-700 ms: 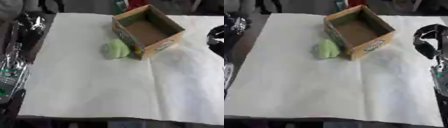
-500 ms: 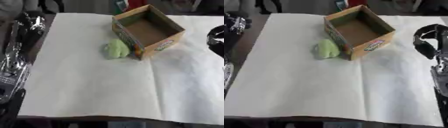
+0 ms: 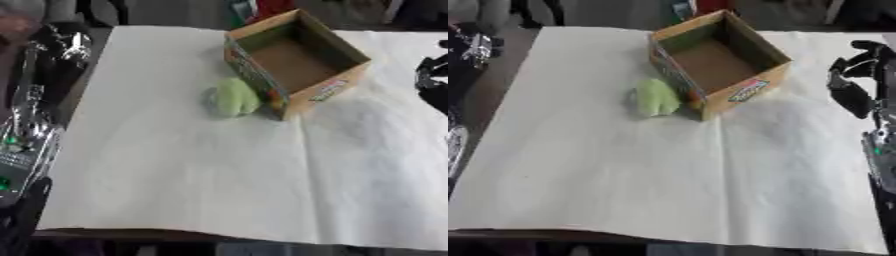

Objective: Pick up objects on the table and place them in the box.

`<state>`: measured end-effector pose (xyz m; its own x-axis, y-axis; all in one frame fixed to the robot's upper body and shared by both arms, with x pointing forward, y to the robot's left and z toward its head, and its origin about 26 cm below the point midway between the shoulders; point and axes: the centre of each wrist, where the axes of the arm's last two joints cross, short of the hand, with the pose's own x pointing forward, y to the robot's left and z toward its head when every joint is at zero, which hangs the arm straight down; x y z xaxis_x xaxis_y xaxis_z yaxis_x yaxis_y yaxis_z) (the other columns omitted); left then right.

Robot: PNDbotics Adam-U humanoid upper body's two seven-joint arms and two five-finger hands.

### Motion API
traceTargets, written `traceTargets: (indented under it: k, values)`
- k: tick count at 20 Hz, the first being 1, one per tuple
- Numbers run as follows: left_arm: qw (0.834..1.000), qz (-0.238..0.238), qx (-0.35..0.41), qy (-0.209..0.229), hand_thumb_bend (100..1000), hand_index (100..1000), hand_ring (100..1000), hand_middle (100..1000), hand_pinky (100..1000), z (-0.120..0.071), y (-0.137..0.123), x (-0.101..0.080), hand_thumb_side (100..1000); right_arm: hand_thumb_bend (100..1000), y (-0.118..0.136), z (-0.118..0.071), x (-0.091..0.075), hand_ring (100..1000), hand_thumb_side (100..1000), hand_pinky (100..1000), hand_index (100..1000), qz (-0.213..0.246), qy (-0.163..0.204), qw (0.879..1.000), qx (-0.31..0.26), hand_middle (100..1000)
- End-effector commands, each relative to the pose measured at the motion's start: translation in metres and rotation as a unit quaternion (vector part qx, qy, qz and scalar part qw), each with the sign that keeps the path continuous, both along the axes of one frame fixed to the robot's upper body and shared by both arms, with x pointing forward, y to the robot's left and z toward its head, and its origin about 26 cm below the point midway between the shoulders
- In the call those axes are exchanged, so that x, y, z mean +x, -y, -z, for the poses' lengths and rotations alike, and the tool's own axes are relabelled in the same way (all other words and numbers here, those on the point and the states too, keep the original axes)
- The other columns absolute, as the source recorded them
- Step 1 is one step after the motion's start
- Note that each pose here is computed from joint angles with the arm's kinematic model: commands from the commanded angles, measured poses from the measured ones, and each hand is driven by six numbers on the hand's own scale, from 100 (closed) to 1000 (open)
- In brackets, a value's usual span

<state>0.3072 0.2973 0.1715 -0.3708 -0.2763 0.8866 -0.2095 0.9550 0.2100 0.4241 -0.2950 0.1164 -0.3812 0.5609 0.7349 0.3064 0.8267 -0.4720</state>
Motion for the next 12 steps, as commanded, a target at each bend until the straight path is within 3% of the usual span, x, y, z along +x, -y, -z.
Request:
traceTargets:
  k: [1,7,12]
  values:
    - [1.0,0.007,0.013,0.014,100,663,720,665,776,-0.01,0.0,0.0,429,100,0.003,-0.014,0.001,506,100,629,760,0.001,0.019,1.0,-0.002,506]
    - [0.998,0.02,0.061,0.02,141,675,736,681,772,-0.019,0.005,0.007,392,100,0.002,-0.013,0.001,505,100,629,757,-0.002,0.017,1.0,-0.002,506]
    - [0.984,0.03,0.175,0.007,211,697,763,710,769,-0.027,0.016,0.023,344,100,0.0,-0.012,0.001,505,100,629,754,-0.005,0.015,1.0,-0.002,506]
